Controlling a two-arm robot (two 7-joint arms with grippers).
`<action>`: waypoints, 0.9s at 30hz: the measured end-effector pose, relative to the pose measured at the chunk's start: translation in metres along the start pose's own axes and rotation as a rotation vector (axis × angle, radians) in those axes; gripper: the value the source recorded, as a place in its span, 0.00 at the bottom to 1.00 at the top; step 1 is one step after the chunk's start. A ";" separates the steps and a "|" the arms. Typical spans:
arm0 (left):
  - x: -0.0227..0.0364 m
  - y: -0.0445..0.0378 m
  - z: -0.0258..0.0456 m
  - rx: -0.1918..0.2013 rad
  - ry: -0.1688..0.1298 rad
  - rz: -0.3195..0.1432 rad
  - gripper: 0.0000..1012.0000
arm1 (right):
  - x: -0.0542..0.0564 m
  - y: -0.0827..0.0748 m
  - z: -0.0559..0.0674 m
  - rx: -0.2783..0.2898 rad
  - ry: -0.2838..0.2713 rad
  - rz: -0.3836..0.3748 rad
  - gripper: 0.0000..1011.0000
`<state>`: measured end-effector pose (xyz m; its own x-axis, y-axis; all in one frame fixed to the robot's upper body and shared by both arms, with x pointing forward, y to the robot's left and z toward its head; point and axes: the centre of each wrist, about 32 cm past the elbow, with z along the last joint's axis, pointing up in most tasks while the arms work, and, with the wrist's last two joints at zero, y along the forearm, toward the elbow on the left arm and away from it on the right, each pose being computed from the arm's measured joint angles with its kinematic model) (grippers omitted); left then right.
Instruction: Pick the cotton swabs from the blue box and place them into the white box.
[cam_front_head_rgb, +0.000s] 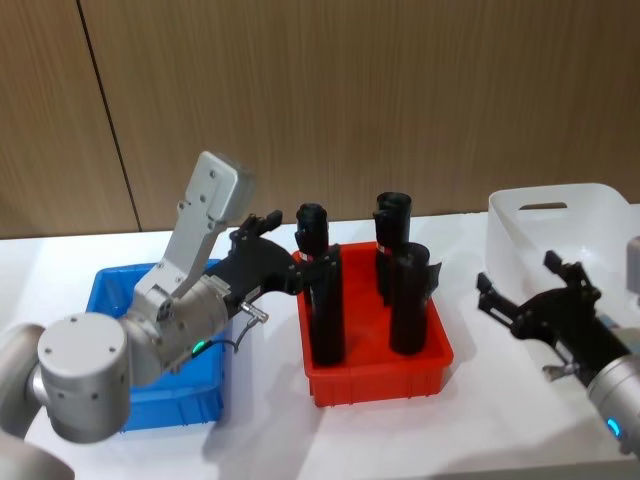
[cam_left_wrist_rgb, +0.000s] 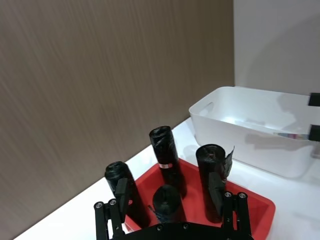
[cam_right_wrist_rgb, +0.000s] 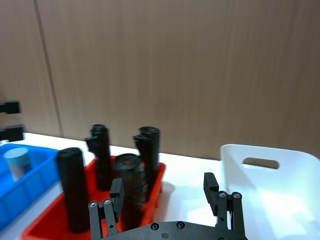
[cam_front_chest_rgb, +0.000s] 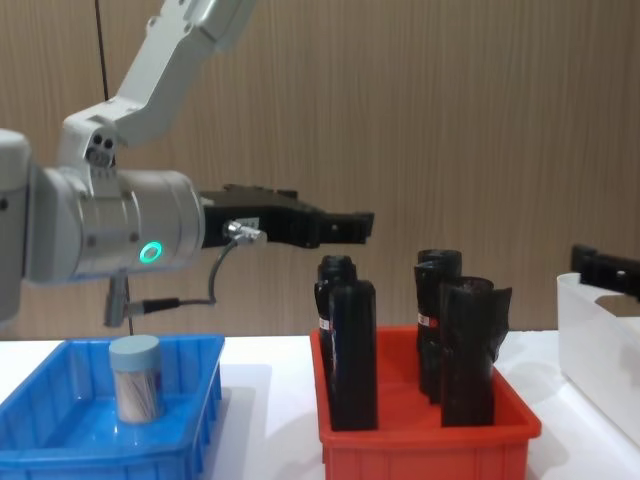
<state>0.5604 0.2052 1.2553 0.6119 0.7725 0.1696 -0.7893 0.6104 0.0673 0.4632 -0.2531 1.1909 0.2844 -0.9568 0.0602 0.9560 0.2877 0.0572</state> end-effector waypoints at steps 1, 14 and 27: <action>-0.0029 0.0023 -0.0028 -0.005 -0.007 0.014 0.99 | -0.004 -0.003 0.000 0.002 0.004 0.010 0.99; -0.0287 0.0235 -0.0261 -0.050 -0.050 0.128 0.99 | -0.021 -0.014 0.000 0.006 0.020 0.049 0.99; -0.0537 0.0444 -0.0438 -0.102 -0.076 0.225 0.99 | -0.021 -0.015 0.000 0.007 0.020 0.049 0.99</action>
<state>0.4948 0.1985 1.2062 0.4129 0.8778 0.2430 -0.8935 0.4421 -0.0791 0.4433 -0.2371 1.1888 0.3325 -0.9421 0.0432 0.9404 0.3347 0.0611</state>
